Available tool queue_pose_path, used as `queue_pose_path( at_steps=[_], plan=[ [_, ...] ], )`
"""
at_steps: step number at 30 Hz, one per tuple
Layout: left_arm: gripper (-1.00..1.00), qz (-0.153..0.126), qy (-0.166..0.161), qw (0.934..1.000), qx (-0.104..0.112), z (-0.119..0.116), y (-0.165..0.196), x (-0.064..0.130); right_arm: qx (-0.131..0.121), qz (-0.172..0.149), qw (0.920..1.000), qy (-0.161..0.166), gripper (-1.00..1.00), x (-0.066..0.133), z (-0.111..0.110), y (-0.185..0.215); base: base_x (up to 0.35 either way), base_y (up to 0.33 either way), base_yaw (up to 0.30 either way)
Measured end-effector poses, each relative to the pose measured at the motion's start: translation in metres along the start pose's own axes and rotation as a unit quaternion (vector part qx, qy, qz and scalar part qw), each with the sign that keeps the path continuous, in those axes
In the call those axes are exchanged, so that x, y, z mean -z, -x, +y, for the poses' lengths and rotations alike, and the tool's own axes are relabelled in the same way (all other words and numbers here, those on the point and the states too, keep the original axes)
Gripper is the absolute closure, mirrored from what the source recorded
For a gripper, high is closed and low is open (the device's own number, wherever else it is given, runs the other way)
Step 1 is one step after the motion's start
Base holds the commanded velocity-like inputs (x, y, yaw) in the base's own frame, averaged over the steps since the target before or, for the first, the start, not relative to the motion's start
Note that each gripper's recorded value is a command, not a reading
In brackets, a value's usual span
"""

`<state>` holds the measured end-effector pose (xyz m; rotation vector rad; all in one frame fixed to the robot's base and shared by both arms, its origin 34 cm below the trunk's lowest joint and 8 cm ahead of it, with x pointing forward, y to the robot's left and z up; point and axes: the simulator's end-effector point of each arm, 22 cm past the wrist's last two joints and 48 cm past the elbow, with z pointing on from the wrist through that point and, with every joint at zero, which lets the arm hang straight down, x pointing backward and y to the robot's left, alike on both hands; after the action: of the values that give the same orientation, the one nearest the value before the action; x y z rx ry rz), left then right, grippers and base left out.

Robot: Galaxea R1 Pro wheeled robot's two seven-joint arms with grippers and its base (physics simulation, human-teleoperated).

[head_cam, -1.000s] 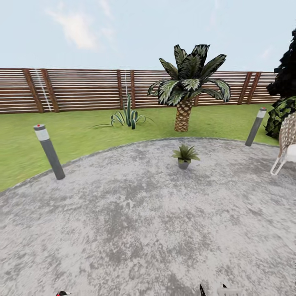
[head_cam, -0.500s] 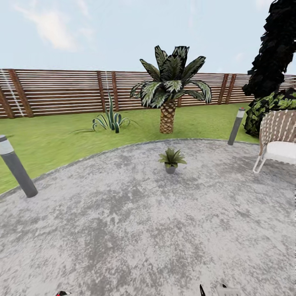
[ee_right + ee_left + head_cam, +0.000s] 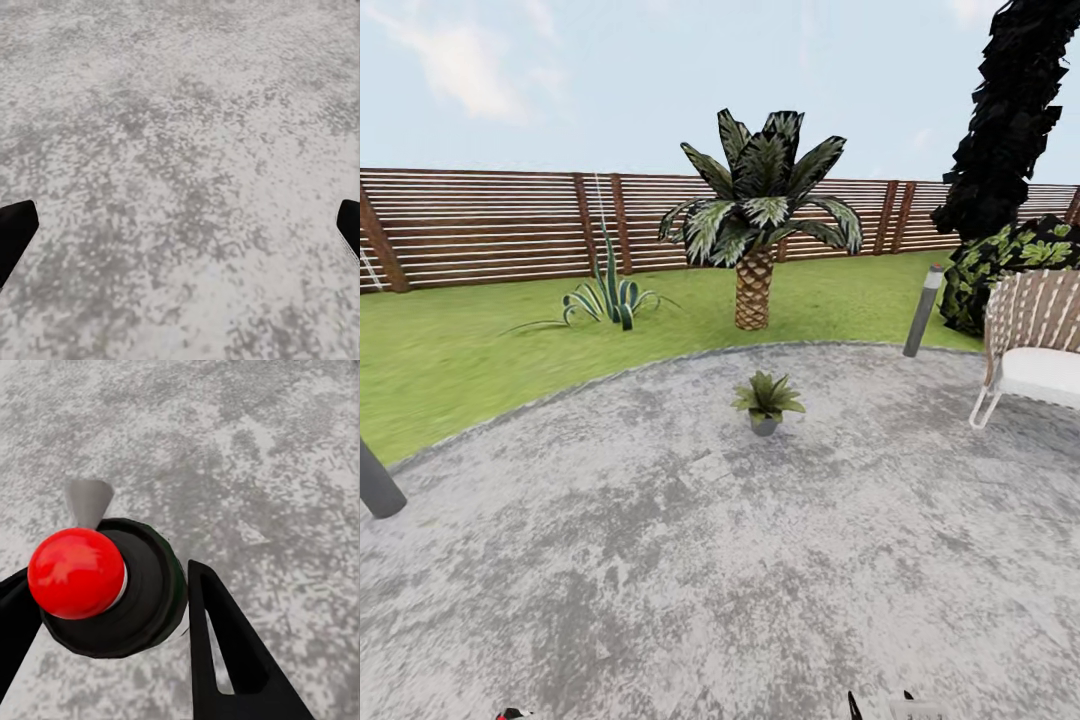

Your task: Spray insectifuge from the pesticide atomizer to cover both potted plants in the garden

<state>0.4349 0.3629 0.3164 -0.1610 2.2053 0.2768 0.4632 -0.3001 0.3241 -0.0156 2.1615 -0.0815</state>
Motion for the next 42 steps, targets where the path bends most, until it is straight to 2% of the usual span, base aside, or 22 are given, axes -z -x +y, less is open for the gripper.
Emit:
queue_pose_path(
  at_steps=[16, 31, 42],
  plan=[
    [1.00, 0.000, -0.001, 1.0000, -0.001, -0.0004, 0.0002, 0.0000, 0.000, -0.001, 1.0000, -0.002, -1.00, -0.0005, -0.0014, 0.0008, 0.338, 0.000, -0.009],
    [1.00, 0.000, -0.001, 1.0000, -0.001, -0.0006, 0.0003, -0.0001, 0.000, 0.000, 1.0000, -0.002, -1.00, -0.0002, -0.0015, 0.0002, 0.316, -0.086, -0.238],
    [1.00, 0.000, -0.001, 1.0000, -0.001, -0.0005, 0.0000, 0.0000, 0.000, 0.001, 1.0000, -0.001, -1.00, 0.0000, -0.0002, -0.0005, 0.286, -0.161, -0.021]
  ],
)
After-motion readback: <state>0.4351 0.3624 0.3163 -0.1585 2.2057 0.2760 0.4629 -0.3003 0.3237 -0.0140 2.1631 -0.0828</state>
